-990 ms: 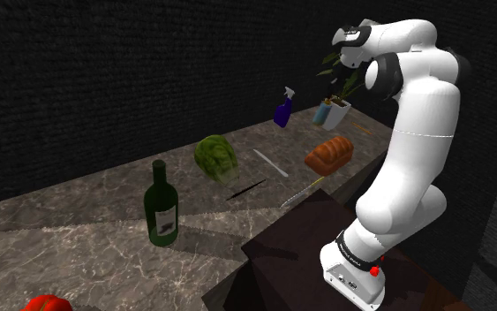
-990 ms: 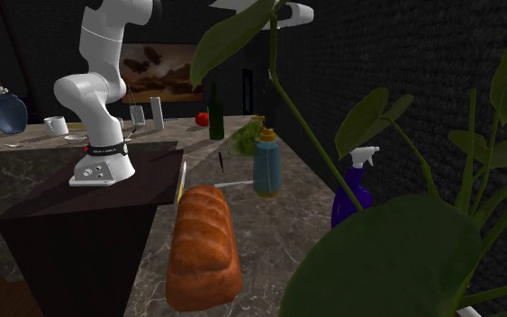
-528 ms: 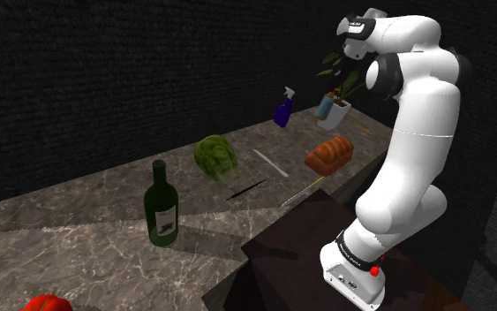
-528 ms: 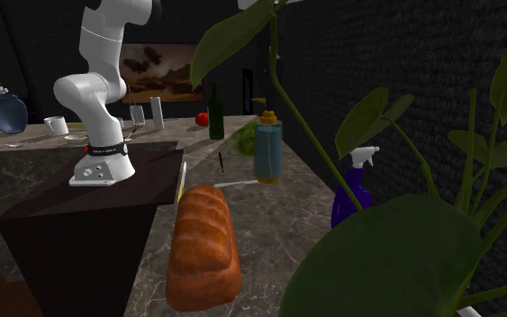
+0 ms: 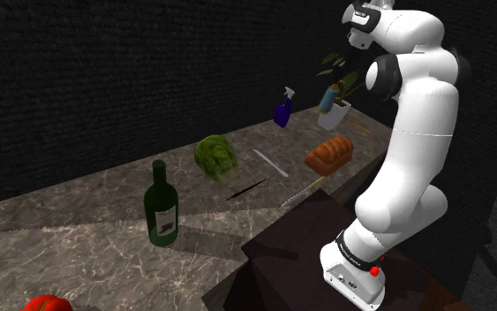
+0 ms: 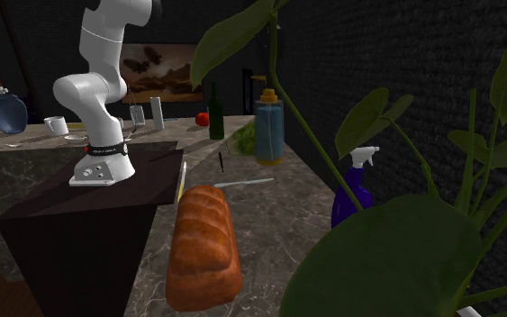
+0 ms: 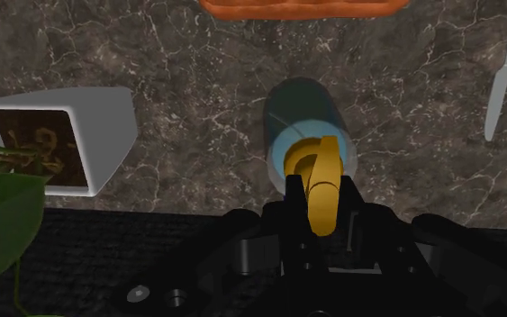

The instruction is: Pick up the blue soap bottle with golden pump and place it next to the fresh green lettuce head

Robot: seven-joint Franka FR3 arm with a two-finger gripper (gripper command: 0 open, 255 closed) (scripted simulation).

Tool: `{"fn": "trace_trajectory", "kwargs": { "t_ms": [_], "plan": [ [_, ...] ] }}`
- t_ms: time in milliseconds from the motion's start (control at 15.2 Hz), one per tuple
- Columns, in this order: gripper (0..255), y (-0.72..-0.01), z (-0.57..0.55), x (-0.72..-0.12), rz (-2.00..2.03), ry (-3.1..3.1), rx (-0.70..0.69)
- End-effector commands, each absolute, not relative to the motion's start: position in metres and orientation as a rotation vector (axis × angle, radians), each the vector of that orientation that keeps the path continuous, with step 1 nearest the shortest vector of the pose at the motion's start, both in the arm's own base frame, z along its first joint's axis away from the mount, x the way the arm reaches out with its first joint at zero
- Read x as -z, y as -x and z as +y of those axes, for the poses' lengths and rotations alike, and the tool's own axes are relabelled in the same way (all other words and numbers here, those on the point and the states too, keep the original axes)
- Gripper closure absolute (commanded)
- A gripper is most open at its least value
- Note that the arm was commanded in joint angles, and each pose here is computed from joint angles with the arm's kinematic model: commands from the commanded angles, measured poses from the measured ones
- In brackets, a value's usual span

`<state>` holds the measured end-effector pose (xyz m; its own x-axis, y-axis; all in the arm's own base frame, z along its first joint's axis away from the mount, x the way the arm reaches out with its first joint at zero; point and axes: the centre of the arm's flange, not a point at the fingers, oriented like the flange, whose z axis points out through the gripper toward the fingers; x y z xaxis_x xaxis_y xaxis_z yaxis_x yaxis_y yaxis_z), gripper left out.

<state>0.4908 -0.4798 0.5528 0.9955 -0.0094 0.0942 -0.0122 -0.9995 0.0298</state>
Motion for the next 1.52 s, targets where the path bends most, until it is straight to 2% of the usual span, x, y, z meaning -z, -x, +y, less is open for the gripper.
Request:
{"fn": "trace_trajectory", "kwargs": {
  "t_ms": [0,132,1452],
  "plan": [
    [255,-0.49,-0.48,-0.563,-0.017,-3.108,-0.146],
    [255,-0.49,-0.48,-0.569,-0.017,-3.108,-0.146],
    [255,-0.494,-0.216,-0.57,-0.017,-3.108,-0.146]
  ]
}}
